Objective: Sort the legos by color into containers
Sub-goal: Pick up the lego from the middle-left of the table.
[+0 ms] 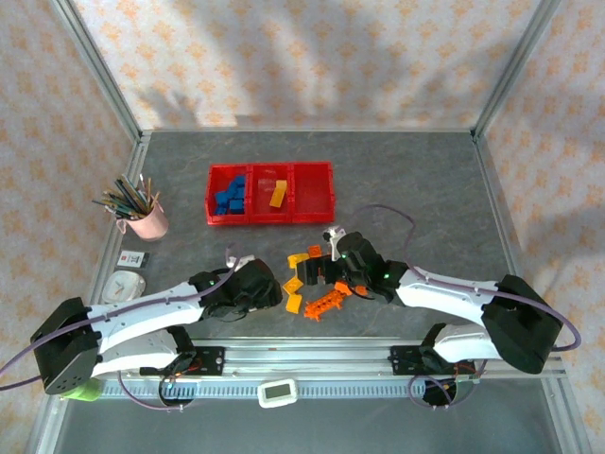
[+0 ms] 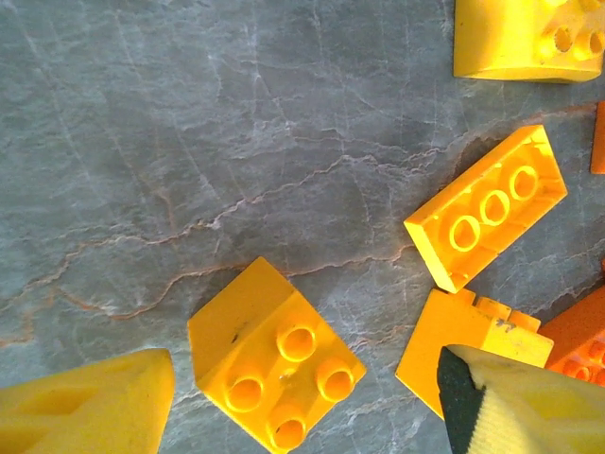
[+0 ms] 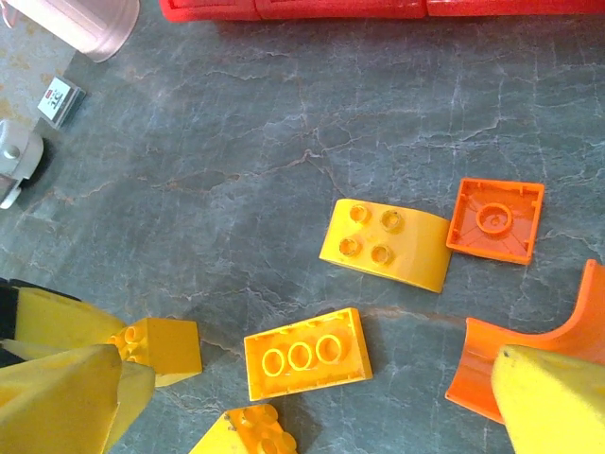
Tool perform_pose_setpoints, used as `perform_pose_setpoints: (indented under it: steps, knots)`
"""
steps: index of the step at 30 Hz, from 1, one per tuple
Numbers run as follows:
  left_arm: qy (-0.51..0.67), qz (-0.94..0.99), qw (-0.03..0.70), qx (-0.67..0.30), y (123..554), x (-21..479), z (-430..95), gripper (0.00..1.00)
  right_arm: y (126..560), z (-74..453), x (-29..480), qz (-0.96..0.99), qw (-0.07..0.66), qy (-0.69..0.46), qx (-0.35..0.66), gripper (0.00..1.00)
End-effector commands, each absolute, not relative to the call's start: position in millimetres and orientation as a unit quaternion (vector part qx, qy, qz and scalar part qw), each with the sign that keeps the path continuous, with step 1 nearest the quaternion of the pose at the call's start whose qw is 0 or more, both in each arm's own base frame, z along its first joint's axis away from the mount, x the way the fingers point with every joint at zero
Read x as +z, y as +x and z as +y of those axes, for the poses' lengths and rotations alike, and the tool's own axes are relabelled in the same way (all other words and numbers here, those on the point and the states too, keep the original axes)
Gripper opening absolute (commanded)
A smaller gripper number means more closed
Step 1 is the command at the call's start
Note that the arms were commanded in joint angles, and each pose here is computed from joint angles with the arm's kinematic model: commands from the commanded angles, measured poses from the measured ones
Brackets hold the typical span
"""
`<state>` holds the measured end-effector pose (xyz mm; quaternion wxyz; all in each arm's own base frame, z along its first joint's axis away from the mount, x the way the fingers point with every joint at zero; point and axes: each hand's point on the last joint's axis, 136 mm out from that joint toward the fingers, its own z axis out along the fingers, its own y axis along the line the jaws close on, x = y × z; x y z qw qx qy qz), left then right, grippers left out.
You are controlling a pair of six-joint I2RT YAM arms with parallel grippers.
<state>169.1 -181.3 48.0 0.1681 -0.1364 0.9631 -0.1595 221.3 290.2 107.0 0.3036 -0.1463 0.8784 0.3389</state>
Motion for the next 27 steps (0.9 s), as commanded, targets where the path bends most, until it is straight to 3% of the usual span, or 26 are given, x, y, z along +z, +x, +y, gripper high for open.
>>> perform_pose_setpoints:
  steps: [1, 14, 27]
  knots:
    - [-0.145, 0.96, 0.174, -0.165, 172.8, 46.1, -187.5, 0.73, 225.1, 289.3, 113.6, 0.873, 0.322, -0.139, 0.338, 1.0]
    - [-0.132, 0.96, 0.208, -0.136, 192.1, 54.6, -191.8, 0.67, 227.5, 280.9, 117.6, 0.872, 0.34, -0.134, 0.326, 1.0]
    - [-0.106, 0.973, 0.196, -0.067, 187.4, 41.0, -186.3, 0.6, 228.7, 276.4, 119.1, 0.872, 0.348, -0.128, 0.321, 1.0]
